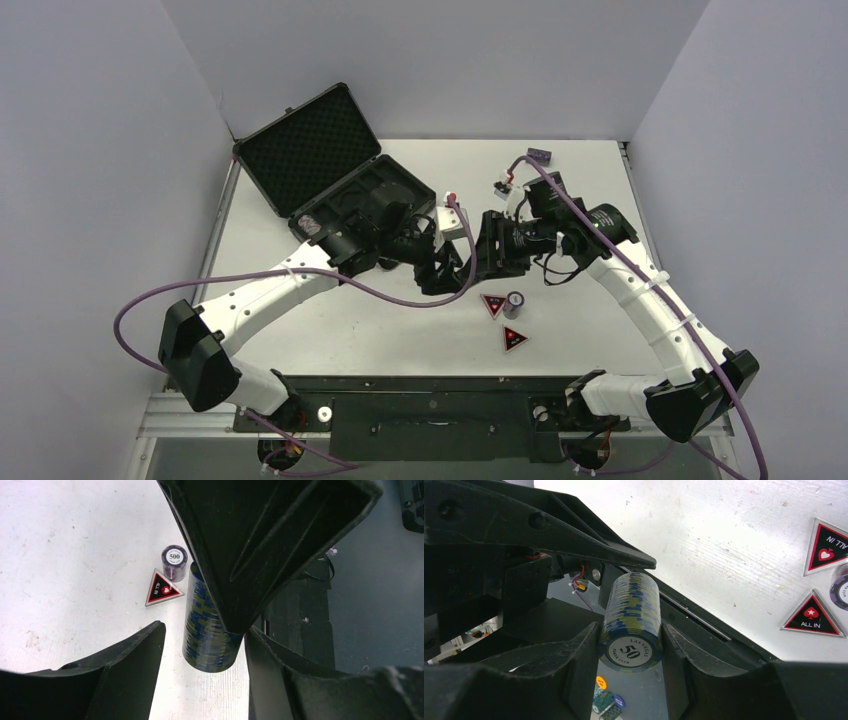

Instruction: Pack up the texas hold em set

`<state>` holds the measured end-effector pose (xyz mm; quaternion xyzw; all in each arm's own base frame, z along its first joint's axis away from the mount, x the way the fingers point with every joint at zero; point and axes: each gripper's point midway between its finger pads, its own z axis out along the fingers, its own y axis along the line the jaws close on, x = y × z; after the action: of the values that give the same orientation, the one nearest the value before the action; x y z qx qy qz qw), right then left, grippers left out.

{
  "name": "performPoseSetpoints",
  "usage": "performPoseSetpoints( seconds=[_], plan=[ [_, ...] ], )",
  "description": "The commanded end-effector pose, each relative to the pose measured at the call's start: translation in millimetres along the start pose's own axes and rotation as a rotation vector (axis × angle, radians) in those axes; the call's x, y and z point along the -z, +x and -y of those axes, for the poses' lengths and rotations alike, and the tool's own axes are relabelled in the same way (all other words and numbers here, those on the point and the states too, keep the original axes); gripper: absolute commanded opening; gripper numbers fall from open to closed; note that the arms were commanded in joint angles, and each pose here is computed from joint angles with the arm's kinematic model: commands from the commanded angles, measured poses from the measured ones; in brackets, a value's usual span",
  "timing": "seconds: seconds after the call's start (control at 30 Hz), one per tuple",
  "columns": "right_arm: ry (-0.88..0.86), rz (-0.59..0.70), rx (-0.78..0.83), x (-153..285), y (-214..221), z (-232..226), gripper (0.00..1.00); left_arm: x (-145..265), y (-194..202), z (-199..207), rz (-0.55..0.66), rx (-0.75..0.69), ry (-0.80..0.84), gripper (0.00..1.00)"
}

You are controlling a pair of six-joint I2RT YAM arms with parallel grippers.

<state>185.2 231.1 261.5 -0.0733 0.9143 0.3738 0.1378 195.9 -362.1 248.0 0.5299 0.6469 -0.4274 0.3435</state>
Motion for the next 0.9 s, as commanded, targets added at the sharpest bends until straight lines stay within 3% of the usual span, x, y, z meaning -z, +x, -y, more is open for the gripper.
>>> performPoseSetpoints(
  seconds=[0.0, 0.2, 0.37, 0.5, 0.6, 0.67, 0.73, 0.87],
  plan=[
    [-0.108, 0.045, 0.046, 5.0, -11.2, -27.9, 0.00, 7.0, -12.1, 11.2, 0.044, -0.029, 0.024, 0.56],
    [-0.119, 0.044, 0.042, 3.6, -11.3, -30.2, 0.00, 6.0, -10.9, 11.9, 0.049, -0.025, 0.028, 0.54],
    [-0.119, 0.040, 0.037, 0.9, -10.5, -29.4, 0.00, 4.8, -14.0, 13.8, 0.064, -0.023, 0.039, 0.45],
    [-0.120, 0.036, 0.034, -0.6, -9.6, -28.7, 0.00, 3.9, -16.7, 15.2, 0.078, -0.017, 0.052, 0.33],
    [-0.118, 0.033, 0.032, -1.5, -9.2, -27.9, 0.00, 3.6, -17.9, 16.4, 0.082, -0.014, 0.060, 0.14],
    [-0.117, 0.032, 0.037, -1.4, -8.7, -27.4, 0.05, 3.0, -17.3, 15.1, 0.077, -0.007, 0.054, 0.01],
    [-0.113, 0.034, 0.040, -0.5, -8.9, -26.6, 0.14, 3.1, -16.2, 13.7, 0.070, 0.008, 0.041, 0.00],
    [-0.100, 0.054, 0.047, 3.6, -13.3, -25.8, 0.50, 4.8, -14.5, 12.7, 0.067, 0.027, 0.025, 0.00]
  ],
)
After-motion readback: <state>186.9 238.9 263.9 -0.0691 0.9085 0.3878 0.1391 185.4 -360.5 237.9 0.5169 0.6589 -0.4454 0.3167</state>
